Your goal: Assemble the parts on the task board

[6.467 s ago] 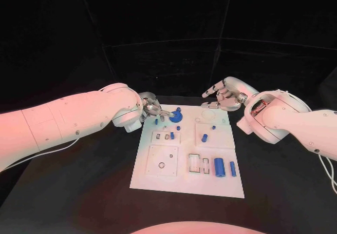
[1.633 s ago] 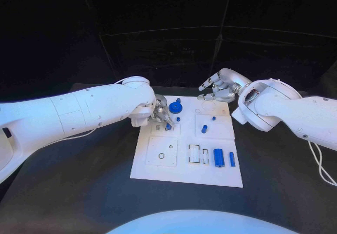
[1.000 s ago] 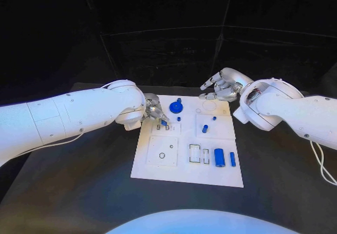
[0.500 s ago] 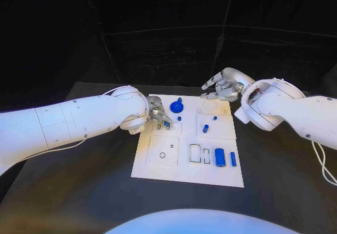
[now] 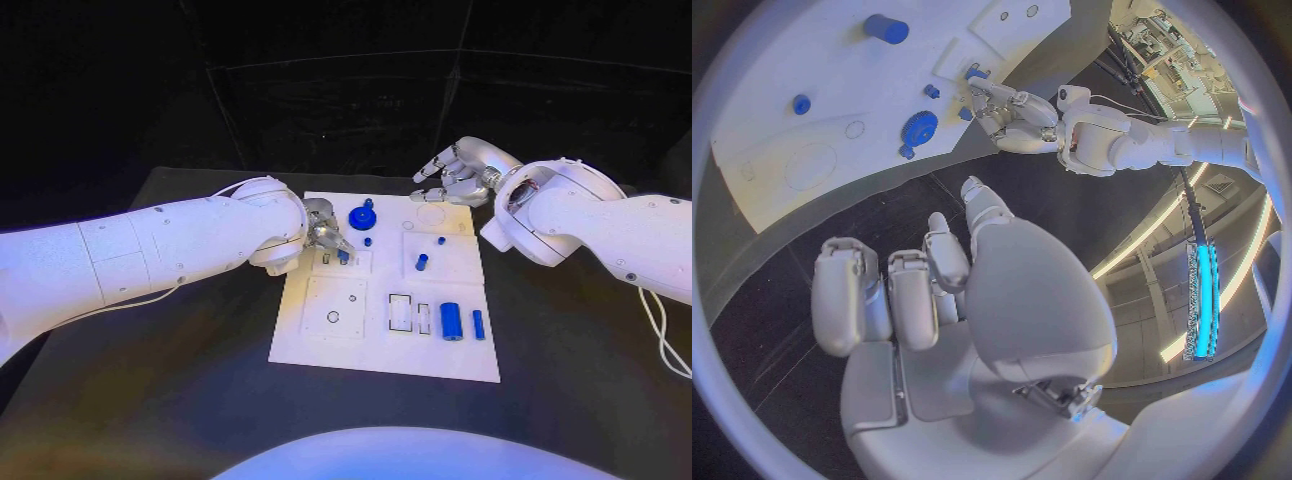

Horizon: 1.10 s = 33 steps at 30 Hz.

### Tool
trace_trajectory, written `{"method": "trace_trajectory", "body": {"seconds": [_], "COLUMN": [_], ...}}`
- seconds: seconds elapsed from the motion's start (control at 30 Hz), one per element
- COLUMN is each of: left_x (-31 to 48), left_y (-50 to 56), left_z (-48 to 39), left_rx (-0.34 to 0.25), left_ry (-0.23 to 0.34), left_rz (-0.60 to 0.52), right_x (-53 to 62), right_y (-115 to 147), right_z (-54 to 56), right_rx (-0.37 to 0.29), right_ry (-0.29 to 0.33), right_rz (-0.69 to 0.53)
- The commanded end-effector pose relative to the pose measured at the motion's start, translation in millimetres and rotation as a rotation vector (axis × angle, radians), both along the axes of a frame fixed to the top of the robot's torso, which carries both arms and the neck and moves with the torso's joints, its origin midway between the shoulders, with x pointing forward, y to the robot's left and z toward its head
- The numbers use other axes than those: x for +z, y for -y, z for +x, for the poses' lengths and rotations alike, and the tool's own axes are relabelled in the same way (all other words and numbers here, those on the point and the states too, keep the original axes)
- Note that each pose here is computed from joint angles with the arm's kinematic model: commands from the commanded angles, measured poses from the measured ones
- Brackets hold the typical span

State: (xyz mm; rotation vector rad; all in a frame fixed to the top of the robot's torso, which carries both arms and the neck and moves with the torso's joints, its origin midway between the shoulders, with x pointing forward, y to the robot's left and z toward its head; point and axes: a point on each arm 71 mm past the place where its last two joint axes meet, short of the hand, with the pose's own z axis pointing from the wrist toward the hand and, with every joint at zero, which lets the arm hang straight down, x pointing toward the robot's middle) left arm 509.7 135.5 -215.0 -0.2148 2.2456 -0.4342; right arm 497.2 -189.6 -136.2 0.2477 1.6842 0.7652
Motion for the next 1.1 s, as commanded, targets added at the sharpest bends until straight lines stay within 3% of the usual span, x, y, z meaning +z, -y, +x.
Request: {"method": "trace_trajectory", "body": {"seconds": [0.03,1.1], "left_x": [-1.3,-2.6], "left_y": [-0.2,-2.5], "left_z": [-0.5,-2.7], "left_rx": [-0.014,-0.034], "left_ry": [-0.015,-0.022], "left_rz": [0.026,0.066], "right_x": [1.5,1.4], "right_y": [-1.1,-1.0], "right_z": [-0.1,0.5], "right_rx": [0.01,0.012], "right_ry": [0.005,0.007], "right_rz": [-0.001,0.0]}}
